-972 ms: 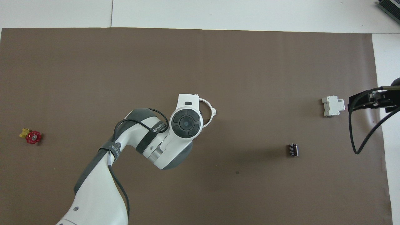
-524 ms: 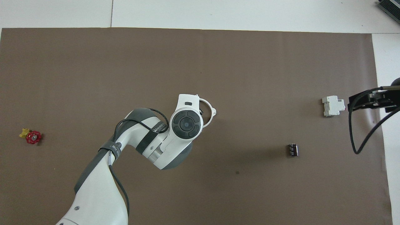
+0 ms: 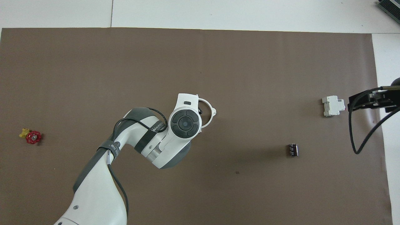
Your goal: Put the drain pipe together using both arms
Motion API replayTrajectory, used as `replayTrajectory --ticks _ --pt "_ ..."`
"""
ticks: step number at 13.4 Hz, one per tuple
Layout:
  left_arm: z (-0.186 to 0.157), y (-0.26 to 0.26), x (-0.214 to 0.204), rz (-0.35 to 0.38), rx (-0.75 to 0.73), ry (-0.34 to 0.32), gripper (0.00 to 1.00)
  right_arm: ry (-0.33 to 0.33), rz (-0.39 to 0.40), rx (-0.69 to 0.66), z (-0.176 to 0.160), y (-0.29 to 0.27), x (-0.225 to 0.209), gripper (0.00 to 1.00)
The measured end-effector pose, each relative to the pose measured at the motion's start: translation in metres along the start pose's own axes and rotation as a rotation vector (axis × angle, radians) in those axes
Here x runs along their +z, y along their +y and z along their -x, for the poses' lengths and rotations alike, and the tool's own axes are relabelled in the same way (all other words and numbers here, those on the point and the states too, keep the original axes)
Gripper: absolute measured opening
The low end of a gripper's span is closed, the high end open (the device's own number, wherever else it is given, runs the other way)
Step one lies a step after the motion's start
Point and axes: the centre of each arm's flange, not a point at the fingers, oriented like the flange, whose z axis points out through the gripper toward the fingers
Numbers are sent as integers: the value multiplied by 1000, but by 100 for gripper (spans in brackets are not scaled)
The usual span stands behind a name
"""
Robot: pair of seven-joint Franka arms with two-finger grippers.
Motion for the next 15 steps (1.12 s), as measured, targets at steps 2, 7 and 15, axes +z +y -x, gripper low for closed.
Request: replayTrajectory --ticks 2,7,15 --pt "-19 -1 -13 -46 35 4 100 0 0 0 0 0 0 100" --pt "-155 -81 -121 -101 231 0 100 0 0 0 0 0 0 100" --pt "-274 -281 -245 -75 508 -87 100 0 0 0 0 0 0 100"
